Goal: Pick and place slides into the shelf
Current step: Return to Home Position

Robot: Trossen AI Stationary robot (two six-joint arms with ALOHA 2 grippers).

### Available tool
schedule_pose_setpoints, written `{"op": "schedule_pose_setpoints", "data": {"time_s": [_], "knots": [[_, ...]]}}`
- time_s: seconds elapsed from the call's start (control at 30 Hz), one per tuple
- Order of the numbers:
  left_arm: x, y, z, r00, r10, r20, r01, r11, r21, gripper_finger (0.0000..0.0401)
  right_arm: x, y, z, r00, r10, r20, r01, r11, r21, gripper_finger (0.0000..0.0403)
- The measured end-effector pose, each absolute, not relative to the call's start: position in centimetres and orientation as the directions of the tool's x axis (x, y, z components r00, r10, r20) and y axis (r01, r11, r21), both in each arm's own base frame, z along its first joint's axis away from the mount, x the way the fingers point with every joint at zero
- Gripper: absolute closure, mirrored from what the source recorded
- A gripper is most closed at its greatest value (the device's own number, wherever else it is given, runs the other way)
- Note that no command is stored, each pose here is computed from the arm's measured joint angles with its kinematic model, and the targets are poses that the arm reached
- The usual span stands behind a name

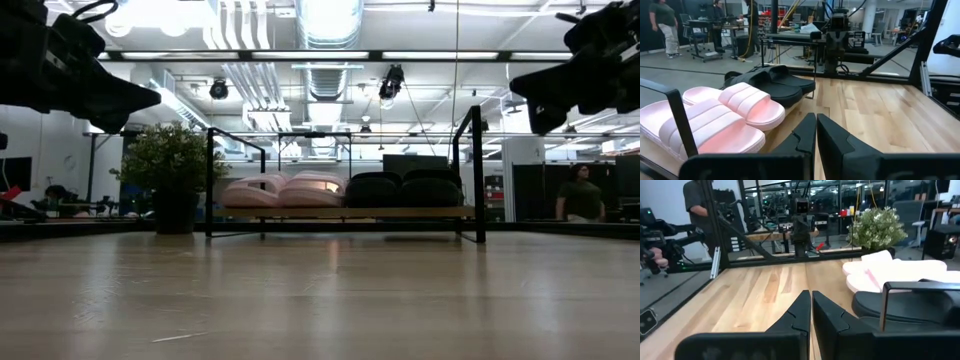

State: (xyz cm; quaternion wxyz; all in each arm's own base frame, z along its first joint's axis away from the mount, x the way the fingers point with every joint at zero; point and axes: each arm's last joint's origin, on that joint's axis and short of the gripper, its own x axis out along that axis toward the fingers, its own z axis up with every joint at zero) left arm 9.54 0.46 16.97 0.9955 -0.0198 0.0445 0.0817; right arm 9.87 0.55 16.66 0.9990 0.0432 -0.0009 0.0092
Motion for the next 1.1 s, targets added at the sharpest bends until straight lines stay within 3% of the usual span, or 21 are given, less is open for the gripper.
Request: {"op": "schedule_pose_setpoints", "data": {"time_s": [0.43,0.77,1.1], "knots": [[9.75,0.29,16.79,0.993,0.104,-0.055,-0.105,0.994,-0.013,0.0401,9.87,0.47,16.63,1.0,-0.01,0.0,0.01,0.994,0.106,0.0395],[9.93,0.32,16.73,0.992,0.113,-0.065,-0.113,0.993,-0.012,0.0401,9.87,0.4,16.66,0.999,-0.034,0.003,0.034,0.999,0.021,0.0394],[10.0,0.33,17.05,0.993,0.114,-0.026,-0.114,0.993,-0.016,0.0401,9.87,0.4,16.66,0.999,-0.034,0.003,0.034,0.991,0.13,0.0394]]}}
